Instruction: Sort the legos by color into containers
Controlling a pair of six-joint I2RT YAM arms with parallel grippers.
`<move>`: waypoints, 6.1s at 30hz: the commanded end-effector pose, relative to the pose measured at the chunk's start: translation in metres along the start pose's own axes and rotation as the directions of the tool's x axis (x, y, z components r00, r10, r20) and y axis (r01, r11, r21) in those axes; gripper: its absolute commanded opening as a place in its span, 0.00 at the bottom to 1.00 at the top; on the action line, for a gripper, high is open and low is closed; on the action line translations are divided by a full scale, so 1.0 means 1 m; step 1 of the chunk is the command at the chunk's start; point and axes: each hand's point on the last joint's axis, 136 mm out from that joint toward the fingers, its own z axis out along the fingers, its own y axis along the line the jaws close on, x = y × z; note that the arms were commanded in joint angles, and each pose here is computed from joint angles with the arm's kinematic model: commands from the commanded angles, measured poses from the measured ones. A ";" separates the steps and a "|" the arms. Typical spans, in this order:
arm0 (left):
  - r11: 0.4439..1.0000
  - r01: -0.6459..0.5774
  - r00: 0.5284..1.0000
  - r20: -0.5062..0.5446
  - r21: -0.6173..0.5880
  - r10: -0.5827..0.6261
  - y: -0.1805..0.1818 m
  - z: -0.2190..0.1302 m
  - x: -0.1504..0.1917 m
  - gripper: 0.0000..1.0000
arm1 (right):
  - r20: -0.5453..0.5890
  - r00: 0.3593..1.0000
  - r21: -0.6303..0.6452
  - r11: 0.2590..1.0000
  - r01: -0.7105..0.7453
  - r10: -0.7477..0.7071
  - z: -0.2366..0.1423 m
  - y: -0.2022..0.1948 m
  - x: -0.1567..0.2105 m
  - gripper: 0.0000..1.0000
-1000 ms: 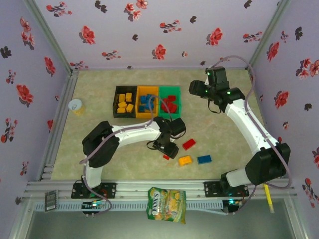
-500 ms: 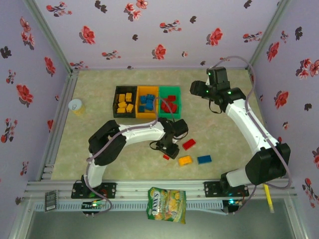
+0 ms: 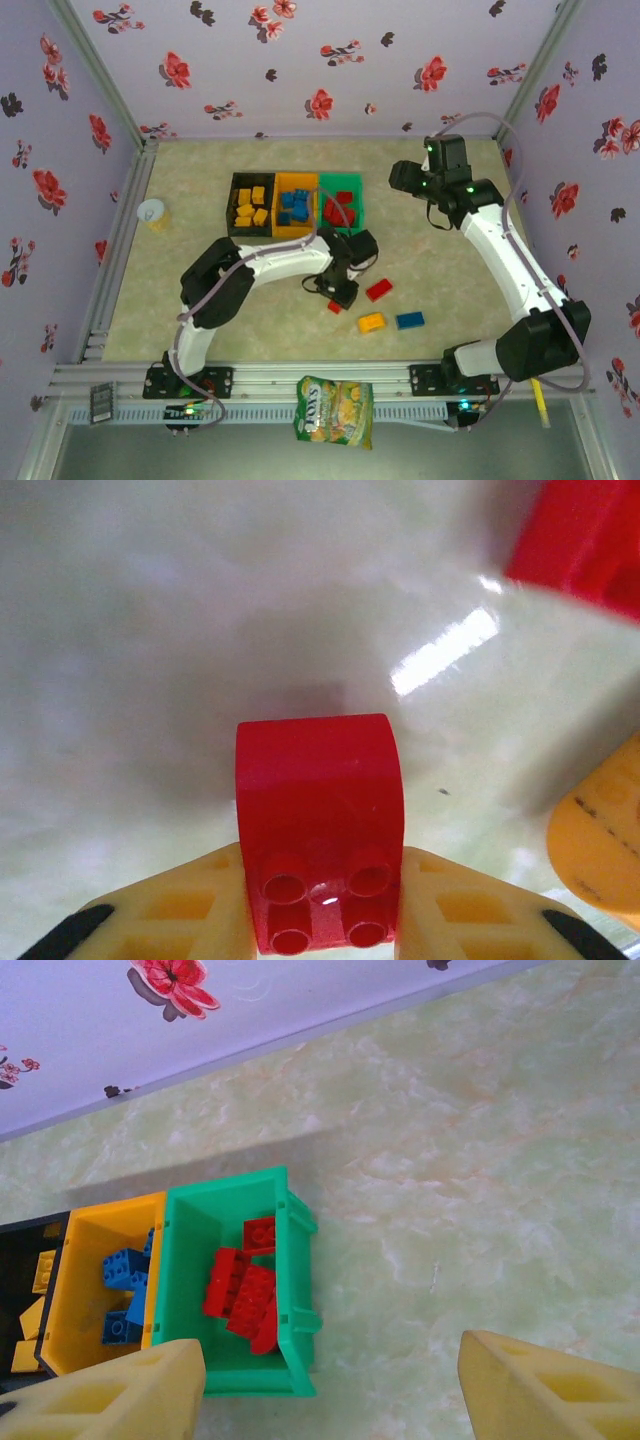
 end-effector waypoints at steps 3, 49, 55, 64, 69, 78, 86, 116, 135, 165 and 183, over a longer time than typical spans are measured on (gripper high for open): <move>0.997 0.018 0.991 0.132 -0.070 -0.009 0.055 -0.069 -0.048 0.32 | 0.017 1.000 0.031 0.999 0.008 -0.008 -0.014 -0.011 0.002 0.69; 0.972 0.236 0.795 0.570 0.022 -0.206 0.151 -0.199 -0.155 0.64 | -0.190 0.979 0.048 0.997 -0.066 0.074 -0.001 -0.031 0.082 0.69; 0.975 0.221 0.806 0.560 0.018 -0.193 0.149 -0.199 -0.133 0.64 | -0.328 0.938 0.105 0.991 -0.081 0.111 0.015 -0.035 0.156 0.68; 0.969 0.246 0.813 0.536 0.035 -0.226 0.150 -0.185 -0.113 0.65 | -0.455 0.875 0.185 0.979 -0.088 0.165 0.025 -0.039 0.241 0.70; 0.963 0.265 0.818 0.518 0.051 -0.252 0.150 -0.169 -0.103 0.65 | -0.485 0.854 0.180 0.977 -0.114 0.189 0.026 -0.033 0.261 0.72; 0.965 0.258 0.830 0.500 0.050 -0.248 0.150 -0.161 -0.102 0.65 | -0.524 0.828 0.174 0.977 -0.125 0.199 0.035 -0.023 0.280 0.75; 0.969 0.244 0.834 0.500 0.042 -0.232 0.149 -0.165 -0.099 0.65 | -0.541 0.823 0.165 0.981 -0.101 0.176 0.045 -0.015 0.283 0.74; 0.963 0.270 0.818 0.528 -0.001 -0.229 0.157 -0.179 -0.078 0.64 | -0.516 0.855 0.108 0.986 0.128 -0.054 0.060 0.013 0.230 0.33; 0.950 0.311 0.801 0.540 -0.006 -0.259 0.162 -0.186 -0.051 0.65 | -0.310 0.940 -0.042 0.990 0.134 -0.140 0.131 0.086 0.083 0.34; 0.884 -0.441 0.808 0.499 0.156 0.315 -0.030 -0.089 0.015 0.70 | -0.180 0.980 0.079 0.994 -0.070 0.084 0.069 -0.014 0.034 0.74; 0.793 -0.597 0.760 0.402 0.121 0.510 -0.094 -0.050 -0.011 0.70 | -0.176 0.978 0.078 0.992 -0.102 0.115 0.062 -0.028 0.036 0.77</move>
